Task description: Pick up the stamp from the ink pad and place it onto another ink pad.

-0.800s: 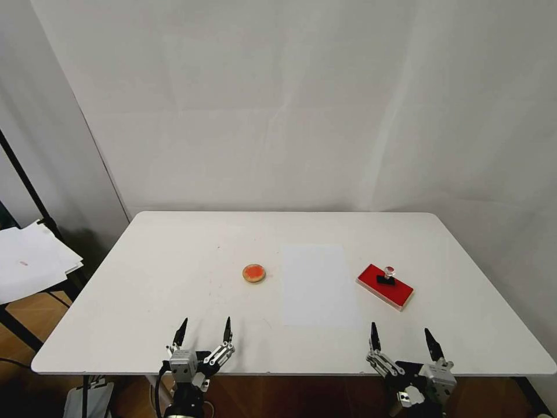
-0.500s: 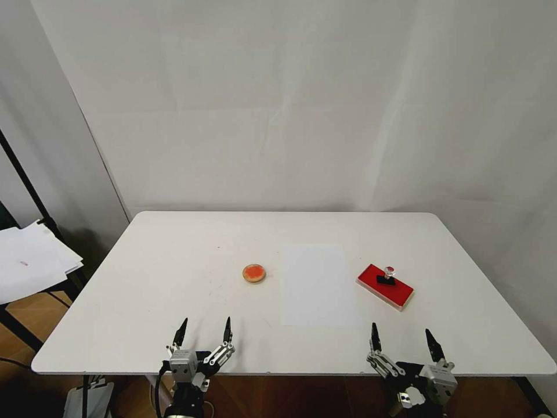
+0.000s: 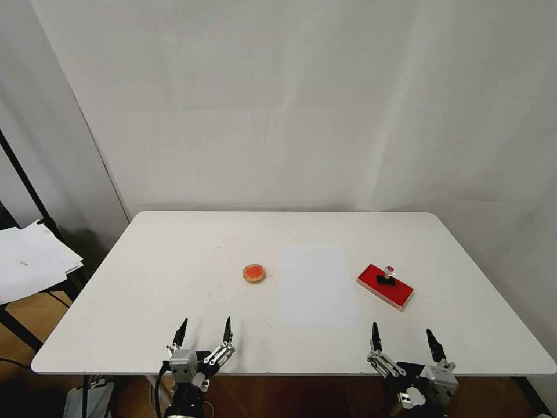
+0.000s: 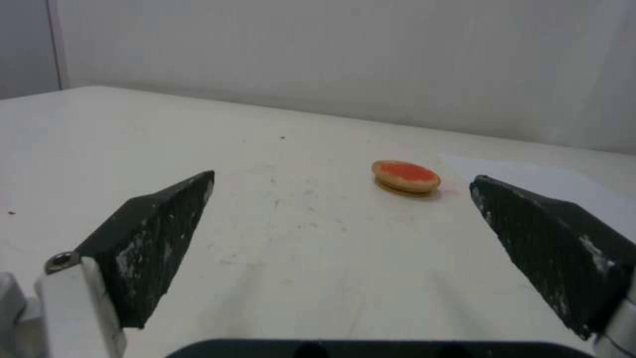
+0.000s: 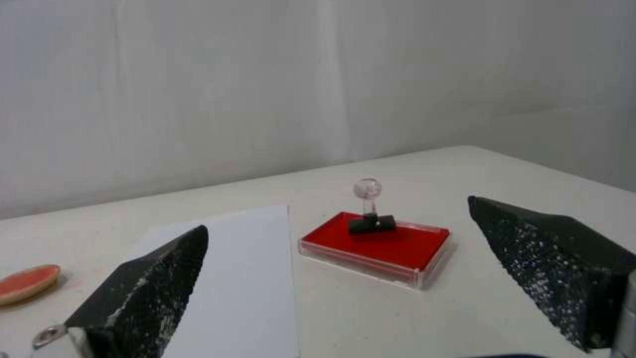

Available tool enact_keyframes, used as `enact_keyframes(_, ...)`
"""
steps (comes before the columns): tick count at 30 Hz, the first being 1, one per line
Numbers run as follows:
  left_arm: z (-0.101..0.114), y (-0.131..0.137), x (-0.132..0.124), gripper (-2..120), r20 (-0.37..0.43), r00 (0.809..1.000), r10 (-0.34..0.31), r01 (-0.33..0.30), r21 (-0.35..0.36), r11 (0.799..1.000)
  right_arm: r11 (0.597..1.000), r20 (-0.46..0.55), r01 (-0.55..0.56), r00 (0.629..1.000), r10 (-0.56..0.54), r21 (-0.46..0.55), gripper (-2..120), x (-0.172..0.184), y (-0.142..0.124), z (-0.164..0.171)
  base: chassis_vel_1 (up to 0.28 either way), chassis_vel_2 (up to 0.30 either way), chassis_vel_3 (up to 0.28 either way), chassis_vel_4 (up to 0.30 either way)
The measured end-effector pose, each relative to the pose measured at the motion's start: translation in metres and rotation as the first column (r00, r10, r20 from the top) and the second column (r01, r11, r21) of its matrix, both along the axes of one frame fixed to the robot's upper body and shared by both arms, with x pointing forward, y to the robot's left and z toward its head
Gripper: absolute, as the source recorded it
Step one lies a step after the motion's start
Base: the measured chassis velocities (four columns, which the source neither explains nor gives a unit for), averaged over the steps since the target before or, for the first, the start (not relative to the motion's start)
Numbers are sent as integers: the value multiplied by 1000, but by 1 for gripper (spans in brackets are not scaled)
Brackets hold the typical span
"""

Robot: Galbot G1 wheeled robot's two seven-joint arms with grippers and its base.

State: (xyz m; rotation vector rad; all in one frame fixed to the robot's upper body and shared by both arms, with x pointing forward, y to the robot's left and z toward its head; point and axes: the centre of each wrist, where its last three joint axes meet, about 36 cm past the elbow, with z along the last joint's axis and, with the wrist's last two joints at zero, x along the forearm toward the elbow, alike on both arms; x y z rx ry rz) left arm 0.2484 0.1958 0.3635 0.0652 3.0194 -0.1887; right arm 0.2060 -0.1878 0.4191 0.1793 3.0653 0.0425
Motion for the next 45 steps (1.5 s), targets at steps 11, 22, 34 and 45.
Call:
enact_keyframes(11, 0, 0, 0, 102, 0, 1000, 0, 0, 0, 1000, 1000, -8, -18, 1000, 18, 14, 100, 49, -23, -10, 0, 0, 0, 0)
enact_keyframes(22, 0, 0, 0, 102, 0, 1000, 0, 0, 0, 1000, 998, -13, -57, 998, 57, -19, 100, 119, -59, -26, 0, 0, 0, 0)
enact_keyframes(34, 0, 0, 0, 102, 0, 1000, 0, 0, 0, 1000, 995, -56, -95, 994, 94, -20, 100, 162, -62, -47, 0, 0, 0, 0)
enact_keyframes(45, 0, 0, 0, 102, 0, 1000, 0, 0, 0, 1000, 997, -53, -80, 995, 79, -16, 100, 182, -64, -49, 0, 0, 0, 0)
